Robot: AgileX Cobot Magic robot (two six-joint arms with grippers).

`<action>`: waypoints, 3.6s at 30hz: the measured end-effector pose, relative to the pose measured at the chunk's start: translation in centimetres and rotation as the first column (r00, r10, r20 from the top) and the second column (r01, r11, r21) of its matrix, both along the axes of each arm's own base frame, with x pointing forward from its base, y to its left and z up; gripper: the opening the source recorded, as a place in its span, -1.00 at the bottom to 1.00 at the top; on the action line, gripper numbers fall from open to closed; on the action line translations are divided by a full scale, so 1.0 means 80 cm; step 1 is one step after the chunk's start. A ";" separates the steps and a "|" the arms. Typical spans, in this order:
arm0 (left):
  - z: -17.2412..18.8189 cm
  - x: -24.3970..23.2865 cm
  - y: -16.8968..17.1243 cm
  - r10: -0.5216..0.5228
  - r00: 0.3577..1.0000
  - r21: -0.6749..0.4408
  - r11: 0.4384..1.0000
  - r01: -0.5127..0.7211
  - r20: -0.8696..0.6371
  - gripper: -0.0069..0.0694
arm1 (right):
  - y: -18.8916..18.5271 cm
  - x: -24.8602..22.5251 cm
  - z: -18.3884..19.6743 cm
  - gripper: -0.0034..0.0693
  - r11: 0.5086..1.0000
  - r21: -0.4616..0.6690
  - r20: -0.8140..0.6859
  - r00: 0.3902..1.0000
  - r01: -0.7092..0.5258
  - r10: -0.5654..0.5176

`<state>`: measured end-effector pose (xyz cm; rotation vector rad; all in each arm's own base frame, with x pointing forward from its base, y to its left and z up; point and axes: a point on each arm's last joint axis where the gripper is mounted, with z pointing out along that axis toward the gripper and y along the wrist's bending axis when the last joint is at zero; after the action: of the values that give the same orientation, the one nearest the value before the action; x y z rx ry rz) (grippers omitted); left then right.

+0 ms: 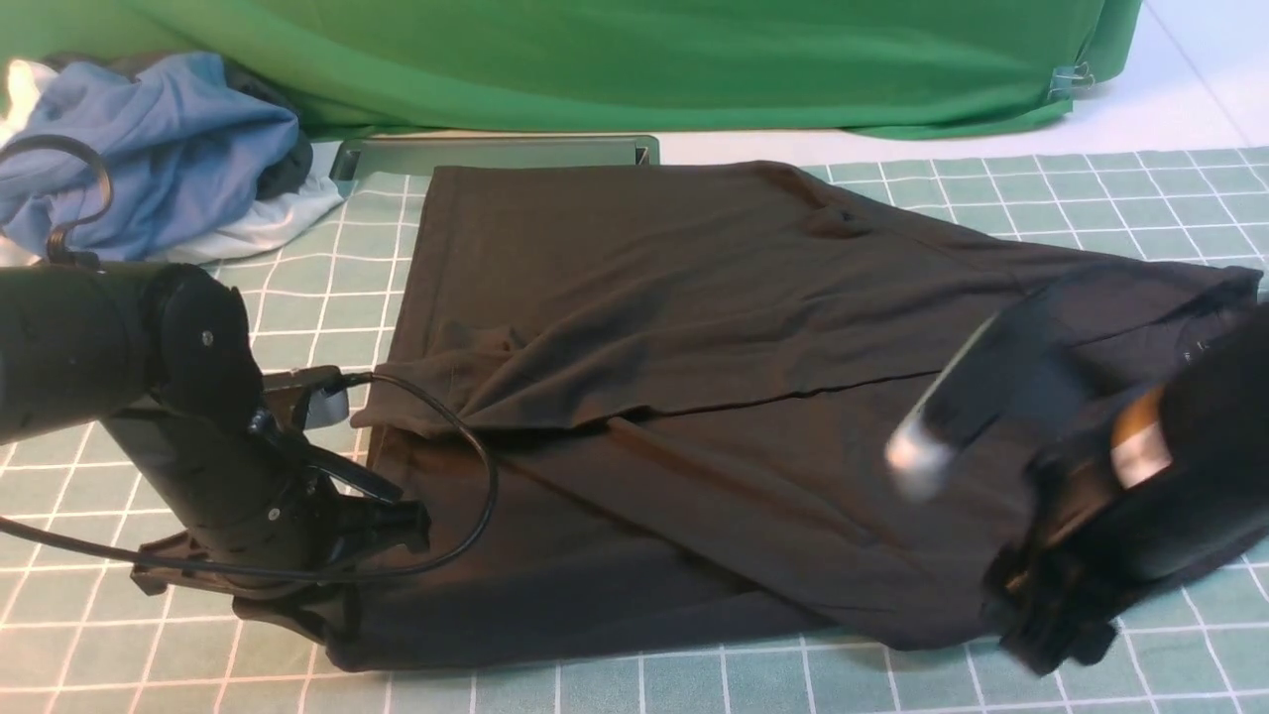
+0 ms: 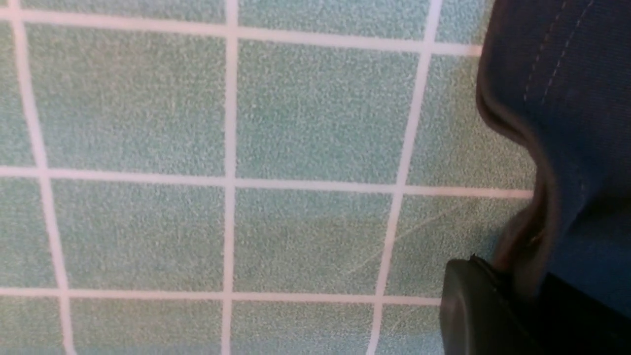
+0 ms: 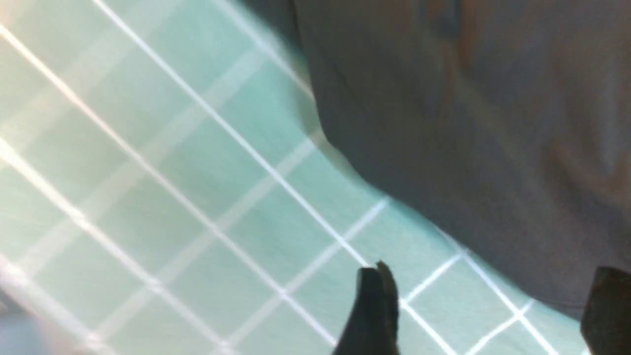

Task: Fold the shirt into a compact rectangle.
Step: 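Grasp the near edge of the shirt at its hem and shoulder corners, then fold the black garment in half by bringing its near edge over to the far edge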

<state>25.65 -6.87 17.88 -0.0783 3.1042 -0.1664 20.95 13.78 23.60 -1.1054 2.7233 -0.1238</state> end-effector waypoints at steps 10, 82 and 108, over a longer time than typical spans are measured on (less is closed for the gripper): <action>0.000 0.000 0.000 0.010 1.000 0.002 1.000 -0.010 -0.002 -0.77 | 0.020 0.033 -0.077 0.61 0.981 -0.180 -0.049 0.996 -0.077 0.069; 0.110 0.055 -0.015 0.071 0.981 -0.080 0.995 -0.058 0.182 -0.77 | 0.011 0.103 0.004 -0.74 0.970 0.036 0.125 0.962 0.241 -0.244; 0.016 0.307 0.037 0.343 0.892 -0.250 0.928 -0.275 0.294 -0.77 | 0.012 0.331 -0.054 -0.72 0.911 0.275 0.347 0.852 0.308 -0.392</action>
<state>50.17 -3.88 19.15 -0.4956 2.6796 -0.4349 47.41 14.76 19.27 -0.4487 2.4625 -0.0971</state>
